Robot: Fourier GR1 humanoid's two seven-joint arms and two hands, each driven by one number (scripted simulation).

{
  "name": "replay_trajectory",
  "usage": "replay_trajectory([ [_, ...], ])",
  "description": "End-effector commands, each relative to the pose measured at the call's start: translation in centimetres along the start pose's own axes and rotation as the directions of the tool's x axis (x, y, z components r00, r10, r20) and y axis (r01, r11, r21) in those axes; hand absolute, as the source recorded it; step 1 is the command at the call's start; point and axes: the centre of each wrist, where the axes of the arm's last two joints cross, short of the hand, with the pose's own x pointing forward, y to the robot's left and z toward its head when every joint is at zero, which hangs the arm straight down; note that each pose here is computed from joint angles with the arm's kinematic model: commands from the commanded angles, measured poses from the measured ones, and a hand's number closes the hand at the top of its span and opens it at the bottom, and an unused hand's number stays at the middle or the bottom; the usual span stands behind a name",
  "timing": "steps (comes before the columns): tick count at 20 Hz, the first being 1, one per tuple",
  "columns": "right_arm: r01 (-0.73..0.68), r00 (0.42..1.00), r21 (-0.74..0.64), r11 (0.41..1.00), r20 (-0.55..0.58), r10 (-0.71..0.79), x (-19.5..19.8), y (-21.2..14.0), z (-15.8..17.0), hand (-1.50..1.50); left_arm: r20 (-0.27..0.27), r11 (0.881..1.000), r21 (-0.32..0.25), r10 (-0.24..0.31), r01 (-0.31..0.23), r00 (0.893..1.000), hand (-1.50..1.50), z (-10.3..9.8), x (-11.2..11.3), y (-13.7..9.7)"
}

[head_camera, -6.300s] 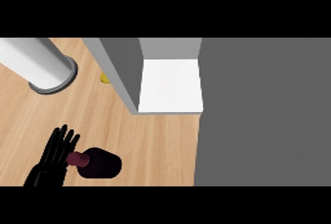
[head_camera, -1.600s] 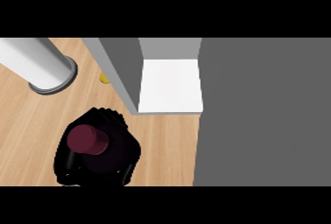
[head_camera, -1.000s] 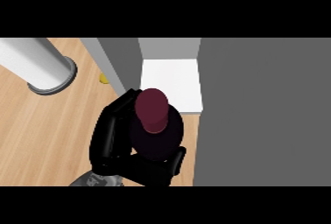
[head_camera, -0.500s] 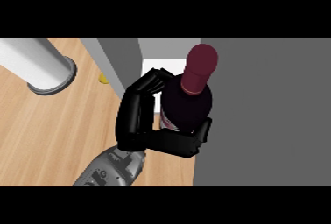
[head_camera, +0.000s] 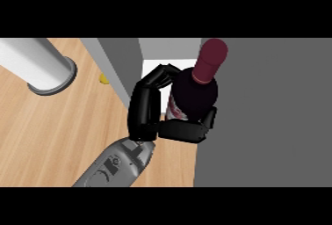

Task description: Pick up the wine, place it into the cabinet and close the cabinet

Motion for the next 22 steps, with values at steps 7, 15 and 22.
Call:
replay_trajectory([
  [7, 0.040, 0.997, 0.041, 0.998, 0.061, -0.042, 2.1, 0.5, 1.6, -1.50, -0.014, 0.995, 0.083, 0.056, -0.054, 0.998, 1.50, 0.5, -3.7, 0.9],
  [15, 0.024, 0.998, 0.044, 0.999, 0.059, -0.027, 2.7, 0.2, 1.9, -1.50, -0.029, 0.994, 0.072, -0.082, 0.084, 0.996, 1.50, 1.3, -6.0, 0.5],
  [22, 0.031, 0.997, 0.033, 0.999, 0.070, -0.033, 3.0, 0.3, 0.5, -1.50, -0.002, 0.988, 0.097, -0.120, 0.119, 0.993, 1.50, 1.1, -9.7, 3.3],
])
